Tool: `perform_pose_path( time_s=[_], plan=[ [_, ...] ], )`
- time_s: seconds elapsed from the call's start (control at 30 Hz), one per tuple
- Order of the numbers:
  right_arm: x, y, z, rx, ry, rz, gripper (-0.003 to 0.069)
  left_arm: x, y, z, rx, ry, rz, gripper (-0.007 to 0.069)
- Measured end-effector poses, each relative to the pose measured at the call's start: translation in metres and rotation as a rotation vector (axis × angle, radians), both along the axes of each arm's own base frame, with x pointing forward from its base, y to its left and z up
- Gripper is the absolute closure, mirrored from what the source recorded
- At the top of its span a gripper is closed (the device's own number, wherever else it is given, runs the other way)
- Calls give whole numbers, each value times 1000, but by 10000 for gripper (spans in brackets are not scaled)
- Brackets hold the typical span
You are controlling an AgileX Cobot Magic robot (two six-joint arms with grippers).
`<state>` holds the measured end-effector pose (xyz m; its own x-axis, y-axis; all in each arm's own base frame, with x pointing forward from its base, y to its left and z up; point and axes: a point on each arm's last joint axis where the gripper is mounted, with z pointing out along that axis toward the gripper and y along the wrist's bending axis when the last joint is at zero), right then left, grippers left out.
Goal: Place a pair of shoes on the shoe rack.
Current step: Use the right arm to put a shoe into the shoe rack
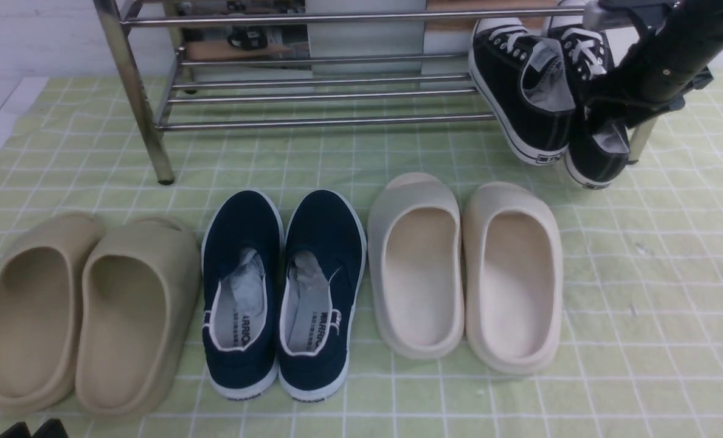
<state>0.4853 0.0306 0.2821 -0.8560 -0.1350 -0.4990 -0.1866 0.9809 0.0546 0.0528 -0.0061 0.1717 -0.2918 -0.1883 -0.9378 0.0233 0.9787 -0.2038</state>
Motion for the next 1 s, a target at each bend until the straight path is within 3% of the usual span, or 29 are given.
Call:
perform_pose_path(
  time_s=[0.1, 0.23, 0.4, 0.43, 0.7, 1.0],
  plan=[
    [-9, -1, 19, -4, -15, 3, 244, 0, 0, 0, 0, 0, 0, 386],
    [-20, -3, 38, -24, -27, 1, 337, 0, 0, 0, 0, 0, 0, 386],
    [-40, -16, 28, -47, 57, -47, 632, 0, 0, 0, 0, 0, 0, 386],
    [-45, -17, 24, -50, 73, -54, 652, 0, 0, 0, 0, 0, 0, 386],
    [-70, -13, -66, -11, 111, -61, 662, 0, 0, 0, 0, 0, 0, 386],
    [-53, -6, -82, 55, -69, -74, 662, 0, 0, 0, 0, 0, 0, 386]
  ],
)
